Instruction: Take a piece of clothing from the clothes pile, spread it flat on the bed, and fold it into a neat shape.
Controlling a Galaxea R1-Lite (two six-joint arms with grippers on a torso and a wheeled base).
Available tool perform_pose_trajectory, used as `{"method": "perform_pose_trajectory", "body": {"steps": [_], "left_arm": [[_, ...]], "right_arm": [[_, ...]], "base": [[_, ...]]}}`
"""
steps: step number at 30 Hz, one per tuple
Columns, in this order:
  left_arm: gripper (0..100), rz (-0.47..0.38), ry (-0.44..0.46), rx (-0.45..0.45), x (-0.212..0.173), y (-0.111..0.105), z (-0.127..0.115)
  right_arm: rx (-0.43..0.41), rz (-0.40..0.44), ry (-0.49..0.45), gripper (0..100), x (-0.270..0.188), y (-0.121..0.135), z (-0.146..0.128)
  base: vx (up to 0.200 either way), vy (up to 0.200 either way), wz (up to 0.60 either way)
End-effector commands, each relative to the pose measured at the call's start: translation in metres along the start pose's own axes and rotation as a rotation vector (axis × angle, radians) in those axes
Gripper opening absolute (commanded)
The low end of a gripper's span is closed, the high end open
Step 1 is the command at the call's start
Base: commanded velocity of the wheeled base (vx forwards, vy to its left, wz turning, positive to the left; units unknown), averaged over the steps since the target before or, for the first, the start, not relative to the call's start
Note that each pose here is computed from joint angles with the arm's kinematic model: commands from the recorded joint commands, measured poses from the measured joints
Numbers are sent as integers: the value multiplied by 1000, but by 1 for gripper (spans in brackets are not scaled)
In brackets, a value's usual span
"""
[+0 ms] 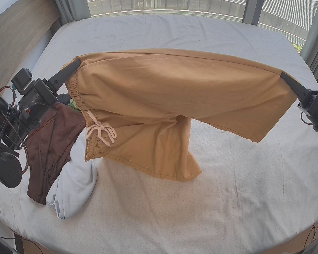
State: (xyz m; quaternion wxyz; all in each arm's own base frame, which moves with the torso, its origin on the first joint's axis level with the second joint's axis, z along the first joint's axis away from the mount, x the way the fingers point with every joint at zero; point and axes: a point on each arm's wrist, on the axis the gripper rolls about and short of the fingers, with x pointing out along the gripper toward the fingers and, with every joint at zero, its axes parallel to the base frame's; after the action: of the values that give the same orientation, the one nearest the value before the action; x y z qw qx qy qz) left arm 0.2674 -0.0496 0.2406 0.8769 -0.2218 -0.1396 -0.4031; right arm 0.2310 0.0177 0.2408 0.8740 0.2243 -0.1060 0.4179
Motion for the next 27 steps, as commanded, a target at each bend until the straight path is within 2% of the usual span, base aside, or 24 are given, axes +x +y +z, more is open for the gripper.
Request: {"method": "perform_pose_trajectory", "body": {"steps": [1,10,14,18,27], "left_arm": [[0,6,-1,1,0,2,0],[0,5,4,-4,-3,-1,-1],[0,-9,2,-9,-11,-16,5],[0,3,17,-29,-14,-22,6],[0,21,27,-36,-7,-14,3]], "right_arm": [[-3,-5,-2,0,-1,-1,1],[2,-8,1,0,0,-2,-1],[10,-10,9,0,-1,-3,-4],[13,-9,12,0,0,-3,-5],[22,-14,20,0,1,-6,-8]], "base": [[0,0,0],[0,0,0],[0,0,0],[0,0,0],[0,0,0]]}}
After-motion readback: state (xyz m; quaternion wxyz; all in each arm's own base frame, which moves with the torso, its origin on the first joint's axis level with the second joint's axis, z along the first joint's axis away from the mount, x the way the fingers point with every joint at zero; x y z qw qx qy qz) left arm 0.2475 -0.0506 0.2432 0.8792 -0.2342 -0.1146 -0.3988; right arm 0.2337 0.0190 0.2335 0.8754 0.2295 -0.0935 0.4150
